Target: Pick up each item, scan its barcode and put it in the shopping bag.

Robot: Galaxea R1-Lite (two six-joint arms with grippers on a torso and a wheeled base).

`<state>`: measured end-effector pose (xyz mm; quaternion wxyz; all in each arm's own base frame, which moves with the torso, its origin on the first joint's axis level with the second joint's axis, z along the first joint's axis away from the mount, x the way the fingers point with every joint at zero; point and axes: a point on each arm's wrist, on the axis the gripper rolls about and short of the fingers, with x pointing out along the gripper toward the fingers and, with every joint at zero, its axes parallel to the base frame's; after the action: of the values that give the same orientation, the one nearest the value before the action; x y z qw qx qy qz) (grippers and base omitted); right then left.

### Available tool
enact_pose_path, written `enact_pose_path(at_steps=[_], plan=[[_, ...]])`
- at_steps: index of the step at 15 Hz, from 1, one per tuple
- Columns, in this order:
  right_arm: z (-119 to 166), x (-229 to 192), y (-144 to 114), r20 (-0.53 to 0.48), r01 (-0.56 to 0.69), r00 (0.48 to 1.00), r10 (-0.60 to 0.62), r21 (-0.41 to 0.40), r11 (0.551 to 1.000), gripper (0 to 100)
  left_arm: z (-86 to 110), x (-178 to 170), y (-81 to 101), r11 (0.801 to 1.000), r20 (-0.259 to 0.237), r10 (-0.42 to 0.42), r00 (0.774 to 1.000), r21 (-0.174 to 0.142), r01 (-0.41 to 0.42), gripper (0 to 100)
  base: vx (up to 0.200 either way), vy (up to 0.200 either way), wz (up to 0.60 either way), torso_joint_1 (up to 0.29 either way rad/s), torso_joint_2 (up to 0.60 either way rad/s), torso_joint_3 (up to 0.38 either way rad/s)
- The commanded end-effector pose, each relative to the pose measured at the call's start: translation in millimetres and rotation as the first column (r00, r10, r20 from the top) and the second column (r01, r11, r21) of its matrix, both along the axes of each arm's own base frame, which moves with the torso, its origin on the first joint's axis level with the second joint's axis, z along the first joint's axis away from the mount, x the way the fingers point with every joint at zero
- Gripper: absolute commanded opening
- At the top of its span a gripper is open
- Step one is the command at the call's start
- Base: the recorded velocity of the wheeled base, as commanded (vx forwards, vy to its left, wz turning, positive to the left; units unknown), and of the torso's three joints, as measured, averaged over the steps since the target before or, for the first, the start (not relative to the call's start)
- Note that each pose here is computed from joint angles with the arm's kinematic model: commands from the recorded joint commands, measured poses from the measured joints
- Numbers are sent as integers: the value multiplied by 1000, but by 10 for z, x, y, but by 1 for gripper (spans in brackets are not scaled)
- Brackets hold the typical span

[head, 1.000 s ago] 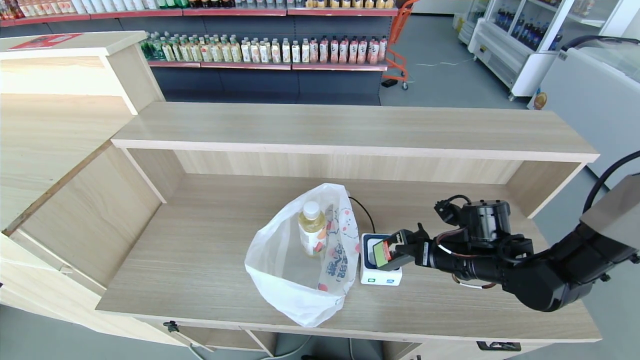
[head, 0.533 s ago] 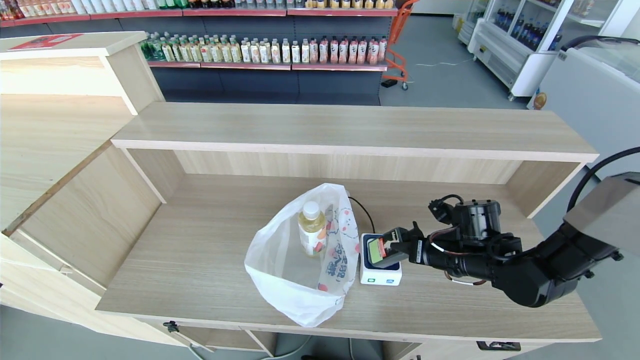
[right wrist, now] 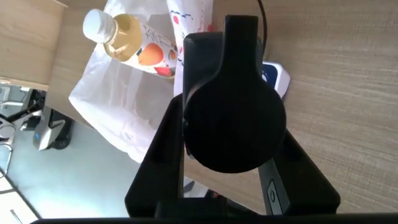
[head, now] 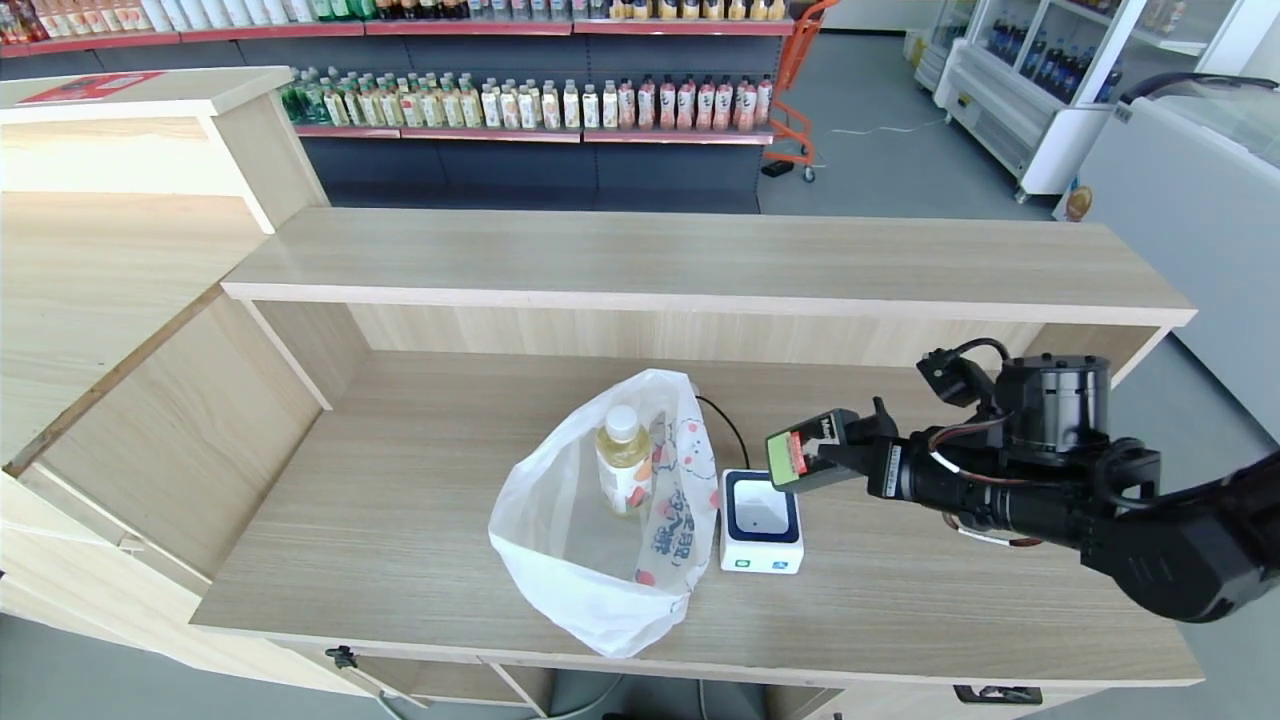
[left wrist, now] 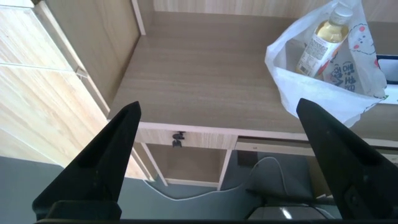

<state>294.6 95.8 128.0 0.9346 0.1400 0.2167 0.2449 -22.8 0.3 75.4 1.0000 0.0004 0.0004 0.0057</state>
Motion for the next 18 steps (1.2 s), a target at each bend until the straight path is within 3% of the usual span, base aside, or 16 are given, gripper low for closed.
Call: enact_pose_path(at_steps=[1, 4, 7, 10, 13, 18], plan=[[397, -533, -188, 93, 2, 996, -1, -6, 1000, 0, 0, 0, 0, 1000, 1, 1, 1000, -1, -1, 100, 0, 200, 0, -12, -7, 12], [451, -752, -218, 39, -15, 999, 16, -18, 1000, 0, 0, 0, 0, 1000, 1, 1, 1000, -1, -1, 100, 0, 200, 0, 22, 10, -2], [380, -707, -200, 6, -18, 1000, 18, -29, 999, 0, 0, 0, 0, 1000, 1, 1, 1000, -4, -1, 100, 0, 200, 0, -9, 2, 9], [228, -643, -138, -54, -35, 998, 33, -47, 998, 0, 0, 0, 0, 1000, 1, 1, 1000, -4, -1, 100, 0, 0, 0, 0, 0, 0], [-28, -514, 95, -136, -103, 986, 92, -76, 992, 0, 0, 0, 0, 1000, 1, 1, 1000, -4, -1, 100, 0, 0, 0, 0, 0, 0], [-447, -177, 443, -131, -117, 987, 97, -154, 981, 0, 0, 0, 0, 1000, 1, 1, 1000, -4, -1, 100, 0, 0, 0, 0, 0, 0]])
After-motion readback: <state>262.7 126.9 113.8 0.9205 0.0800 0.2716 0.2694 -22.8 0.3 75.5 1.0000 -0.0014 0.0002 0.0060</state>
